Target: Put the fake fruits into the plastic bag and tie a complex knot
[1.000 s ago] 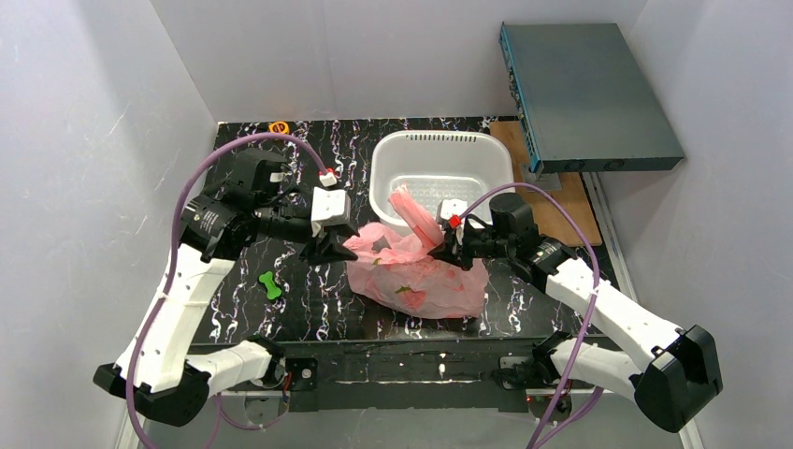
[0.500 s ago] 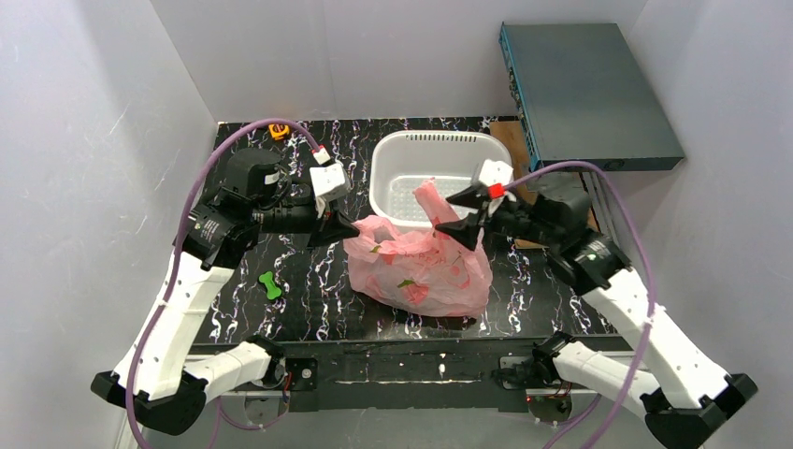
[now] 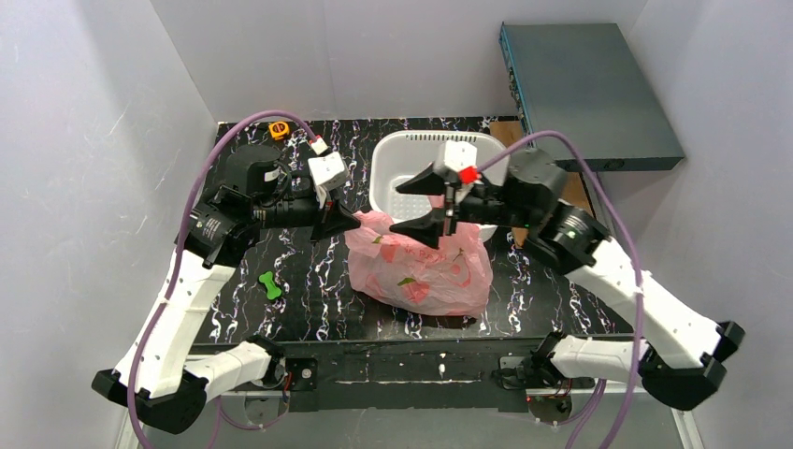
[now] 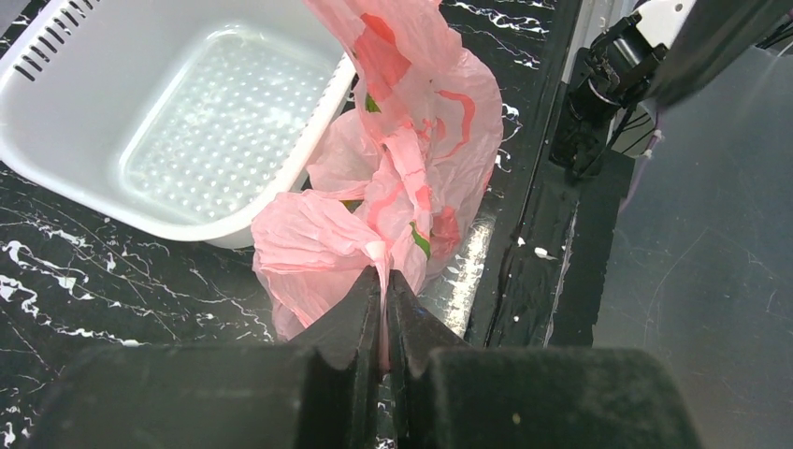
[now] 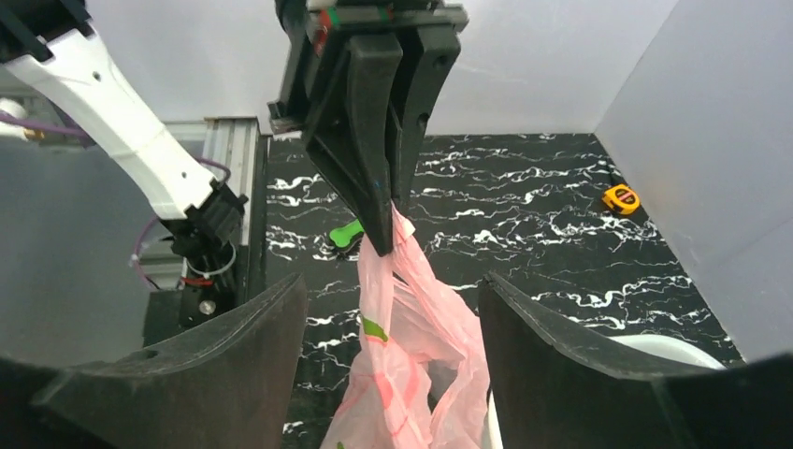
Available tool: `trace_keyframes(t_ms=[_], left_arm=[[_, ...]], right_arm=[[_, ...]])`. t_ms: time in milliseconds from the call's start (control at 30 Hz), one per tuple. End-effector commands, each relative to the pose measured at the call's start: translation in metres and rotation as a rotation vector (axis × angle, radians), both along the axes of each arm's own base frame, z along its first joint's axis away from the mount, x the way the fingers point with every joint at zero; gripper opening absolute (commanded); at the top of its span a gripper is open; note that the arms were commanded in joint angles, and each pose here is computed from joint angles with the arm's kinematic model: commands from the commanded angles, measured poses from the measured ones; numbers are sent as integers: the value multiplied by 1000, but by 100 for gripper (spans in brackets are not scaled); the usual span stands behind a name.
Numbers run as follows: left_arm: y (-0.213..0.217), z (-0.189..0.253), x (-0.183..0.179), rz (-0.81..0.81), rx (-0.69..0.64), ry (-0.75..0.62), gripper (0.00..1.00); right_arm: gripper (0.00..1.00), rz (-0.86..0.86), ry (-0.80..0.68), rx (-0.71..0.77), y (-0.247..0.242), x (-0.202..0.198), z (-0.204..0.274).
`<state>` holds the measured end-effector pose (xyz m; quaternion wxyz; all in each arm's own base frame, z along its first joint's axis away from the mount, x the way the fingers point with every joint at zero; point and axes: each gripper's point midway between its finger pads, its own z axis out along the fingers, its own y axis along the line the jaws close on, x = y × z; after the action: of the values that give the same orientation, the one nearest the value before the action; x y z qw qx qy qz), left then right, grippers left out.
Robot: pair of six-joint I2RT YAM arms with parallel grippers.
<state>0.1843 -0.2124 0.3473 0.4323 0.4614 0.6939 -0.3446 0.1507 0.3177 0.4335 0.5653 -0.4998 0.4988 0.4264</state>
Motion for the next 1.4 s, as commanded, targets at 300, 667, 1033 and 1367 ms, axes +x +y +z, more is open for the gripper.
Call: trace_keyframes(t_ms=[300, 667, 1033, 1367], left_arm=[[-2, 16, 2, 3, -26, -50, 0], [10, 51, 34, 192, -82, -107, 0], [23, 26, 18, 183, -82, -28, 0], [24, 15, 13, 147, -53, -32, 0]], right_arm=[[78, 106, -100, 21, 78, 23, -41], [32, 128, -16, -343, 87, 38, -264], [69, 110, -39, -208, 79, 28, -152], [74, 65, -42, -104, 33, -3, -67]])
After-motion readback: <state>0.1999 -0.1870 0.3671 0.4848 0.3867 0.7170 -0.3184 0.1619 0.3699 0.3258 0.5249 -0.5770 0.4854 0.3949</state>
